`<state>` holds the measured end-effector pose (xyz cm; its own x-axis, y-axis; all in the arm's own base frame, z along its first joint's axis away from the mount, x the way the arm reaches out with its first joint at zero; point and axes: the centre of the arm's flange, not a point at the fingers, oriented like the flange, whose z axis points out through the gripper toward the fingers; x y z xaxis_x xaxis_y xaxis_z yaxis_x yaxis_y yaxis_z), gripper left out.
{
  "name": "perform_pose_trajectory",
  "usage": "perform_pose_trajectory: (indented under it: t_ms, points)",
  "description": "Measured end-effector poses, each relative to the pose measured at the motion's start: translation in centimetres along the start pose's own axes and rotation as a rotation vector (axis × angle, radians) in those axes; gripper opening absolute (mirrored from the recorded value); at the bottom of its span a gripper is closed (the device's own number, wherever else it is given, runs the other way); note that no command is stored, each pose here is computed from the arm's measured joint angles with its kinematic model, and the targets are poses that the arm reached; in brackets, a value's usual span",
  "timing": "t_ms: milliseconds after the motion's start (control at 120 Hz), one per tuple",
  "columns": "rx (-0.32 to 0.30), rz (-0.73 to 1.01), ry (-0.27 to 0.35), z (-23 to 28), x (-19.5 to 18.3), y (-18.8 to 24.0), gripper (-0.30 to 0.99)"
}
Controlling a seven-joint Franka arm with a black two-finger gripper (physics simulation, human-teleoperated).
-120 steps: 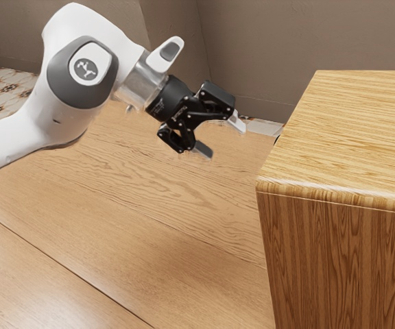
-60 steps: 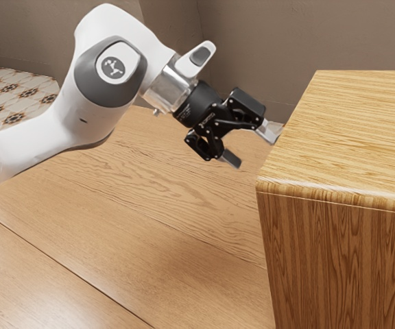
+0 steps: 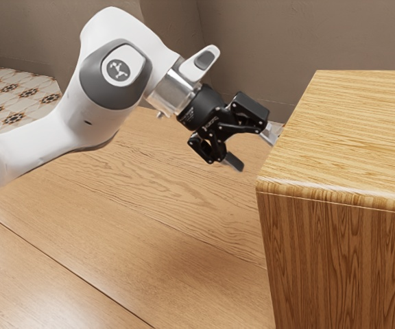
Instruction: Pull the drawer handle with one arm to open the drawer
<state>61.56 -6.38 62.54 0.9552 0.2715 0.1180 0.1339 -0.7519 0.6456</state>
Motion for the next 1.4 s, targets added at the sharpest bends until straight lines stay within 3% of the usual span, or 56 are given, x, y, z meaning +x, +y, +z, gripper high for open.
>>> perform_pose_trajectory:
  t_ms: [508, 1142, 1400]
  points:
    - [0.017, 0.024, 0.004, 1.1, 0.9, 0.8, 0.69]
    - [0.039, -0.043, 0.040, -3.4, 0.2, -4.3, 0.69]
    - [0.050, -0.039, 0.025, -2.8, -0.2, -4.4, 0.69]
